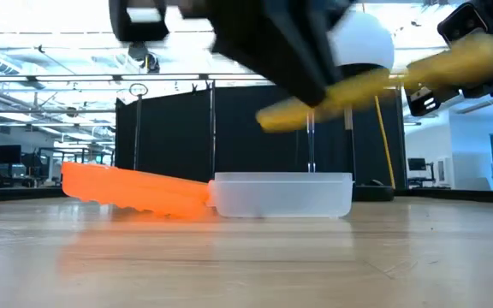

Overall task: Pick & place school supplies into a supply box
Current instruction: Put the yellow pen into the orange supply box, then return to home position

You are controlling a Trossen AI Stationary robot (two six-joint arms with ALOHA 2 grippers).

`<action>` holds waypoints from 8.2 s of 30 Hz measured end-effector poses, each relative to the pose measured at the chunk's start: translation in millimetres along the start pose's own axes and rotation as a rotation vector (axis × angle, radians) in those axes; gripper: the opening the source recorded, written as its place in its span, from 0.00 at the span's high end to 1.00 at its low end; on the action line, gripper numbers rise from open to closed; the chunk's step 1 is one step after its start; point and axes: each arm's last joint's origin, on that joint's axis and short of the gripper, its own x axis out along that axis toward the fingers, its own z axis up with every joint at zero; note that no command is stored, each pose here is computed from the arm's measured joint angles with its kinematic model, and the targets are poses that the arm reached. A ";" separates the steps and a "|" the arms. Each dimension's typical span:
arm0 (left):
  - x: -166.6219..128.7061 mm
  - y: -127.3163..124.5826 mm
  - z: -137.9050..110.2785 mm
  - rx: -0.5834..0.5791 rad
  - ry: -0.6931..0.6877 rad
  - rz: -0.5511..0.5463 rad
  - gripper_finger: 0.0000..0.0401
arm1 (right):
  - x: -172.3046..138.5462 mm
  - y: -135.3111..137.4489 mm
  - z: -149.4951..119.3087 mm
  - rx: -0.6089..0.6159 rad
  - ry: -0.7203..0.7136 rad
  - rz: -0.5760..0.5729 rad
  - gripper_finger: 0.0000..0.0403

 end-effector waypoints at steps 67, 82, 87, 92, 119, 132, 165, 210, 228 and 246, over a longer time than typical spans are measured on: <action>-137.1 -154.3 -266.8 -0.557 -0.816 0.721 1.00 | 0.3 -2.3 11.0 -0.183 -0.117 -0.130 1.00; -143.3 -146.8 -272.2 -0.555 -0.598 1.035 0.91 | 12.6 -9.4 99.1 0.152 0.506 -0.855 1.00; -145.4 -146.2 -271.1 -0.502 -0.593 1.061 0.91 | 10.1 -28.7 92.3 0.360 0.774 -1.138 1.00; -148.9 -145.2 -269.6 -0.495 -0.627 1.084 0.91 | 12.8 -46.7 68.0 0.527 0.990 -1.198 1.00; -148.1 -145.5 -269.8 -0.578 -0.675 1.050 0.91 | -27.2 -69.8 -4.8 0.834 1.143 -1.501 0.56; -147.5 -145.6 -269.9 -0.605 -0.686 1.037 0.91 | -39.5 -72.0 -35.3 0.871 1.233 -1.340 0.66; -147.0 -146.5 -267.3 -0.597 -0.762 0.950 0.91 | 61.4 -24.7 9.1 0.615 0.775 -0.512 0.94; -137.1 -149.8 -271.8 -0.531 -0.614 0.912 0.91 | 263.0 -24.7 99.8 -1.266 1.267 0.324 0.95; -132.1 -152.1 -274.4 -0.668 -0.626 0.839 0.91 | 245.3 -59.6 21.5 -1.449 1.274 0.529 0.95; -131.9 -152.1 -274.4 -0.704 -0.643 0.825 0.91 | 237.6 -60.9 52.8 -1.201 1.173 0.265 0.65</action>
